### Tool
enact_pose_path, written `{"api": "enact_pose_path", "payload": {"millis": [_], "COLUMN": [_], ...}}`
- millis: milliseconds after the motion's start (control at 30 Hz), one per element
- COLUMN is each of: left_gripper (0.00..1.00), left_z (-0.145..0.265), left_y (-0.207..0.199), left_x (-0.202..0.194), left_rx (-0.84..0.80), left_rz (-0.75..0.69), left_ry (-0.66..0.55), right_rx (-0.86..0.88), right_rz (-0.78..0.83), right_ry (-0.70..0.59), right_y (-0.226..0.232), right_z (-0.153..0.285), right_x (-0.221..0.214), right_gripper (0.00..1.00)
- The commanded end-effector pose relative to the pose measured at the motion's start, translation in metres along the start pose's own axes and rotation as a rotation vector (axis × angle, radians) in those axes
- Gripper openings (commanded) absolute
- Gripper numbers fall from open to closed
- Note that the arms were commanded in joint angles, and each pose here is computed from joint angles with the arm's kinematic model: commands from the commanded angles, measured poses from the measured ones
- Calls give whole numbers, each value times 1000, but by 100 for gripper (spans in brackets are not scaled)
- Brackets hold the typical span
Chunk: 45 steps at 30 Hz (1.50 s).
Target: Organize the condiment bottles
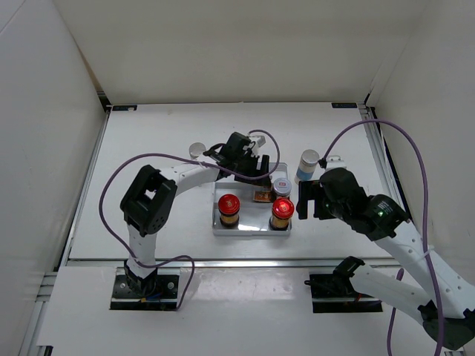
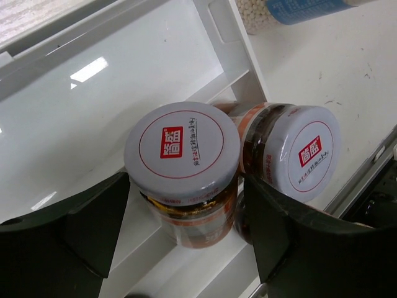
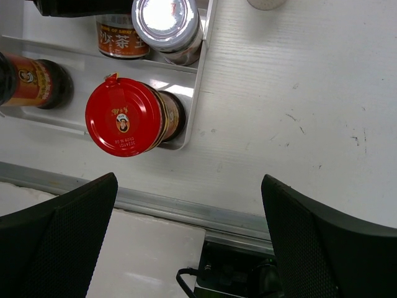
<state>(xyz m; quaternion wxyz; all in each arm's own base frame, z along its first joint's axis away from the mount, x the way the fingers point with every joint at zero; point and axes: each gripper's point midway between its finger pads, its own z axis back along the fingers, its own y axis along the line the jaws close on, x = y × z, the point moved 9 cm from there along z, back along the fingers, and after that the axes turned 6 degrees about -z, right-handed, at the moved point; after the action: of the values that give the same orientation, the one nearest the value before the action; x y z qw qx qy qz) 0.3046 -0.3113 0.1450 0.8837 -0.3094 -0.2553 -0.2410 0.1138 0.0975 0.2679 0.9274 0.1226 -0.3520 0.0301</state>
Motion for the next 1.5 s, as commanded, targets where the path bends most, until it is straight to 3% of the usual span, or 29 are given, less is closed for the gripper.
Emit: {"api": "enact_pose_path", "payload": {"millis": [0, 233, 433, 467, 667, 733, 1033, 1167, 1467], "left_gripper": [84, 73, 49, 41, 22, 11, 11, 11, 11], "left_z": [-1, -4, 17, 22, 66, 81, 111, 101, 83], "left_y": [-3, -3, -7, -8, -19, -20, -8, 3, 18], "left_x": [9, 15, 24, 27, 31, 25, -1, -32, -58], "left_rx": [-53, -92, -47, -32, 138, 220, 435, 536, 680], "left_rz": [-7, -9, -52, -58, -154, -182, -190, -228, -279], "left_ry": [-29, -39, -124, -150, -323, -380, -630, -685, -817], "right_rx": [11, 16, 16, 16, 23, 23, 22, 22, 31], "right_rz": [-1, -3, -3, -3, -3, -3, 1, 10, 26], "right_ry": [-7, -14, -14, -14, -9, -9, 11, 11, 50], "right_y": [0, 0, -1, -1, -1, 1, 1, 2, 5], "right_z": [1, 3, 2, 2, 3, 1, -3, -5, -10], "right_x": [-1, -1, -3, -3, -3, -2, -5, -3, -5], "right_gripper": [100, 100, 100, 100, 100, 100, 100, 100, 100]}}
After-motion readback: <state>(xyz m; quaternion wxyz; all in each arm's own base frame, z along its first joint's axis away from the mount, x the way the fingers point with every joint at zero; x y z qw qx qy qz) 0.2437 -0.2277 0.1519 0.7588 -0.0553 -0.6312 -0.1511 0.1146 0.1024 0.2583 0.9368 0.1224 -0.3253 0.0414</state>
